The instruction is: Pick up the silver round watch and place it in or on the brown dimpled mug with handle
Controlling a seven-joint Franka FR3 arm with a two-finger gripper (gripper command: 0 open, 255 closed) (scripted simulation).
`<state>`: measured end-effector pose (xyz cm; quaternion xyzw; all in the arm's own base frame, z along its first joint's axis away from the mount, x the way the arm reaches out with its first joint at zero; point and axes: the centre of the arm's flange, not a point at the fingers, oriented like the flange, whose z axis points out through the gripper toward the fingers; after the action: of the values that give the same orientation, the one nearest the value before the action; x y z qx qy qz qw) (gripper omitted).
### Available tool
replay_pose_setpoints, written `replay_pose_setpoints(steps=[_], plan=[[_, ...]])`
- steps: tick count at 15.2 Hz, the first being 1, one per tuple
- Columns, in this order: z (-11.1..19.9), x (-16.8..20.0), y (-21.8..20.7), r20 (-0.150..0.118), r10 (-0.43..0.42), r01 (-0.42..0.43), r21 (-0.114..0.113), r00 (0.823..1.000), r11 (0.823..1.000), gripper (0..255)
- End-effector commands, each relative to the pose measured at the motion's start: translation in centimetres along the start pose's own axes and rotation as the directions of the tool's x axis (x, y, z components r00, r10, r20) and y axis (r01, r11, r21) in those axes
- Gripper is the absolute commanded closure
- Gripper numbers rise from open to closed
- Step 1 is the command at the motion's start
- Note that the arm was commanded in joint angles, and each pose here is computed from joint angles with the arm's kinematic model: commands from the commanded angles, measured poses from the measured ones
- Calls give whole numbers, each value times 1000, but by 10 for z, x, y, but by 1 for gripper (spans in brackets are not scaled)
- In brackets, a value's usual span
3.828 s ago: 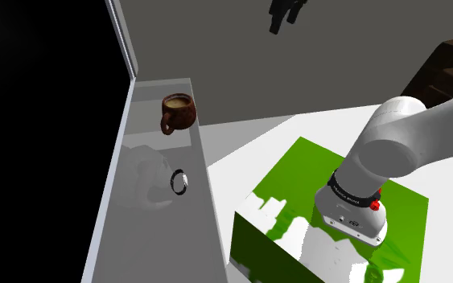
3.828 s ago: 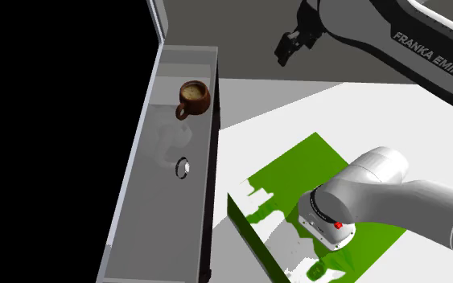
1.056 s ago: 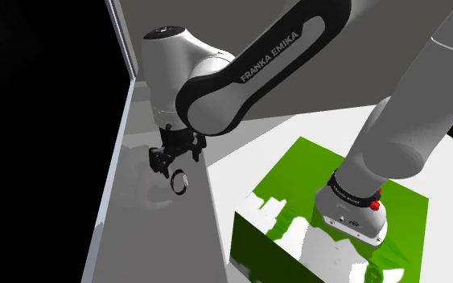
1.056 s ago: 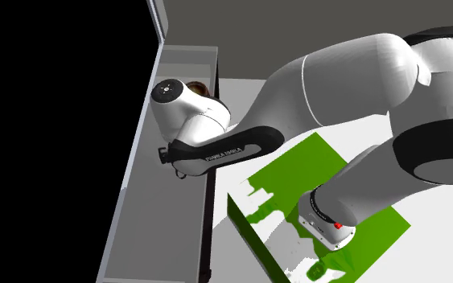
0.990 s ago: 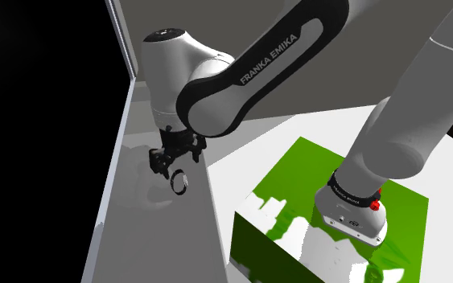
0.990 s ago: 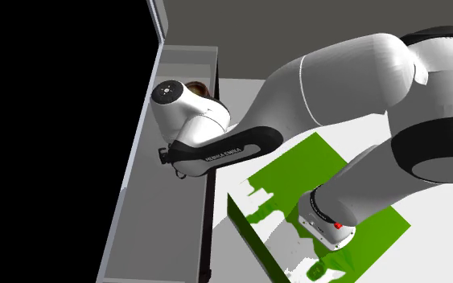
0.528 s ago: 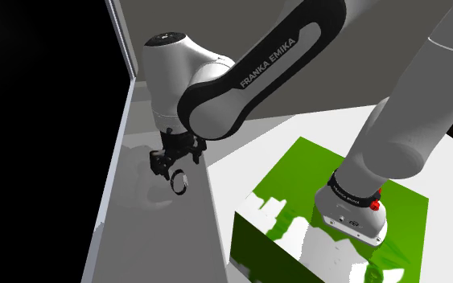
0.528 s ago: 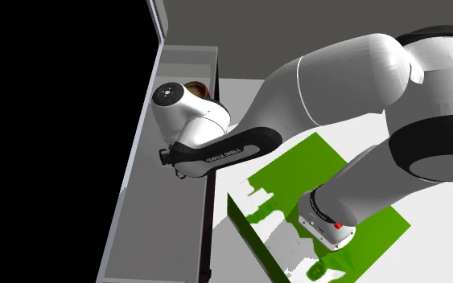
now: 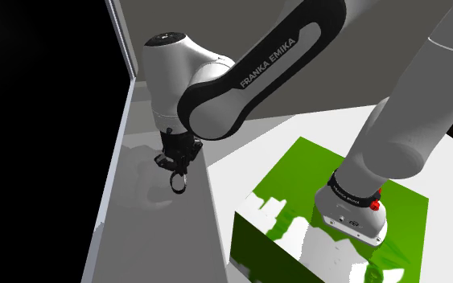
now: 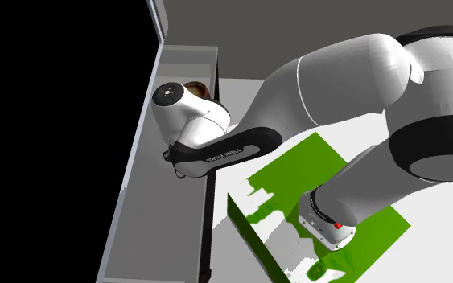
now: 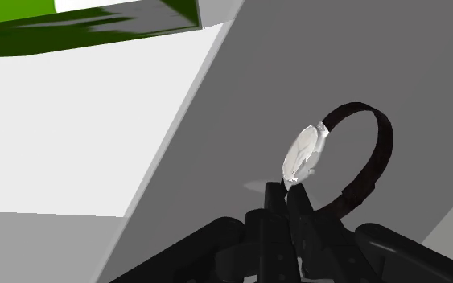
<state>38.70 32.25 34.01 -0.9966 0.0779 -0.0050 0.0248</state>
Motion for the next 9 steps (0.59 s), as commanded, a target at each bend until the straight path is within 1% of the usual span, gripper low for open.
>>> replay_pose_setpoints(steps=[1,2,9], plan=[[0,0,0,0,0,0,0,1000,1000,255],[0,0,0,0,0,0,0,1000,1000,255],[-37,0,-2,0,0,0,0,1000,1000,255]])
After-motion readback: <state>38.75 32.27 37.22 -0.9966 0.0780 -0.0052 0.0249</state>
